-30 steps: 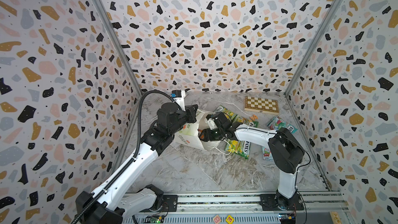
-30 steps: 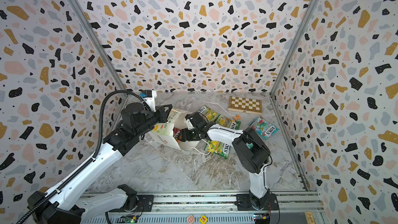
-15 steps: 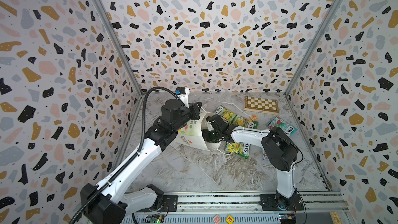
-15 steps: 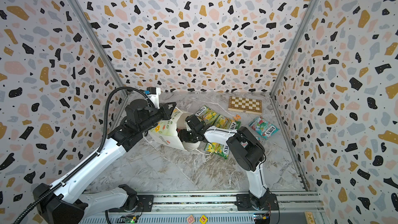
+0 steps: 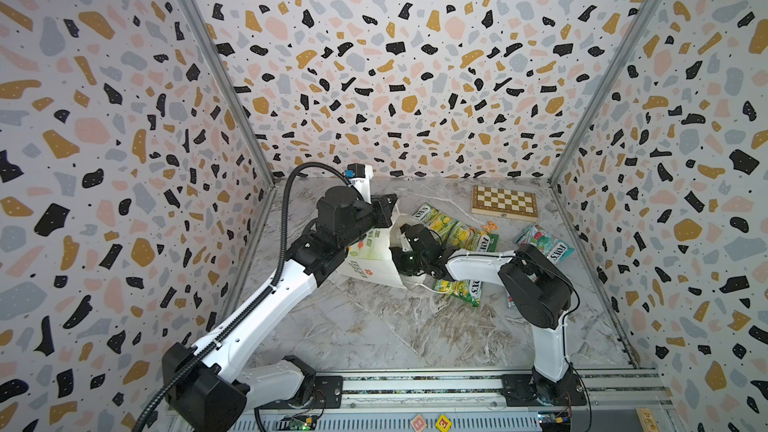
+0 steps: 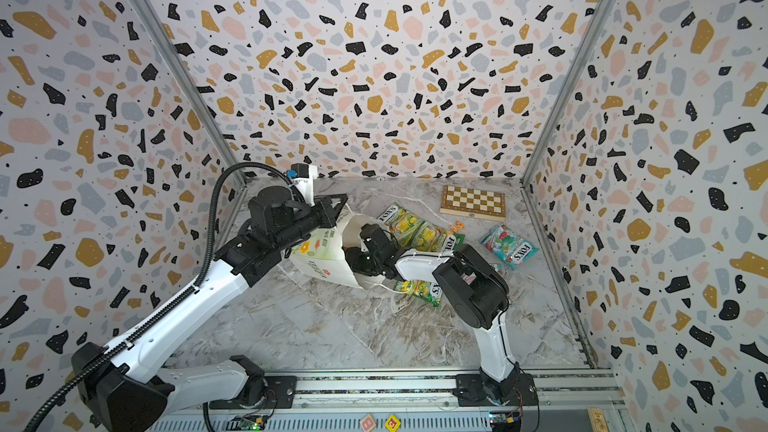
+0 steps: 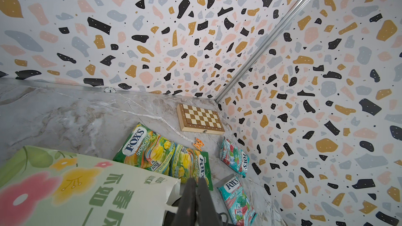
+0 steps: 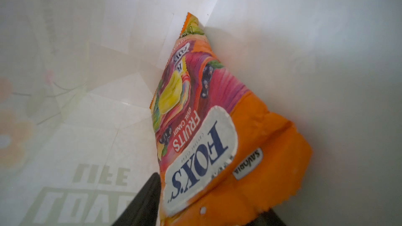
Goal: Take the snacks out of the paper bag
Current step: 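Close the right gripper on the orange Fruits packet inside the bag, then lift the orange packet out with the right gripper while the left releases the bag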
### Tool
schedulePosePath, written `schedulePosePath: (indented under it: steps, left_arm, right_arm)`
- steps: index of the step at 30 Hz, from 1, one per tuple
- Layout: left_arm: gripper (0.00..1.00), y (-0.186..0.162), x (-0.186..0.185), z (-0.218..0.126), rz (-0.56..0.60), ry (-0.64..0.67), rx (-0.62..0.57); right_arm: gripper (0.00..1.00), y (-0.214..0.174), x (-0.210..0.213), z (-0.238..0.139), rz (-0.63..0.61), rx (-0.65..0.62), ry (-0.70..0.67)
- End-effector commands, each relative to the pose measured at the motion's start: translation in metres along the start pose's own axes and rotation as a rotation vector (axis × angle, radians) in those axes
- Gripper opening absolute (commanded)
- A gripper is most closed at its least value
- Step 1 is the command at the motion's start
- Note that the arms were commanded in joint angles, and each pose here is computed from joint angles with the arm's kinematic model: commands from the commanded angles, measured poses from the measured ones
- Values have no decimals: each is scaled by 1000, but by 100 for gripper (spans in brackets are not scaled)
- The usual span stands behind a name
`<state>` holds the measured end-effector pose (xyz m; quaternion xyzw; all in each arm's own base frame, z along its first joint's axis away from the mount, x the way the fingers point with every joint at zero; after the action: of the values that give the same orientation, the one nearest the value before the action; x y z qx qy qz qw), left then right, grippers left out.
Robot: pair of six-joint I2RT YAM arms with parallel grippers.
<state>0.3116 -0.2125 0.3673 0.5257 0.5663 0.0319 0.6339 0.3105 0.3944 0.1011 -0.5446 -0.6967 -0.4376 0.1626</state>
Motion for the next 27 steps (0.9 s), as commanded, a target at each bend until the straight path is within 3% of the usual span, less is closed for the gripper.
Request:
schedulePosePath:
  steps: [1,9,27]
  left_arm:
    - [0,27,-35,-11,10,-123,-85]
    - [0,26,-29,-16,25,-86,-95]
    - [0,33,16,-30,89,240,-191]
  right_arm:
    - [47,9,11,-1,20,-52,68]
    - [1,11,17,-8,-17,-84,102]
    - [0,34,56,-72,-264,-199,81]
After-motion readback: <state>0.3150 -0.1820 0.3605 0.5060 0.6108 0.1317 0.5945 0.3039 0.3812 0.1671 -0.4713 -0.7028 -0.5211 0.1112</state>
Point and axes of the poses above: each gripper's point midway between its finger pads, its own z axis out along the fingers, its own x axis along the line the jaws close on, y = z × x, the point moved 4 cm from there along -z, back along the fingers, and after that the axes turned 10 degrees about -z, right-handed, at the moved point
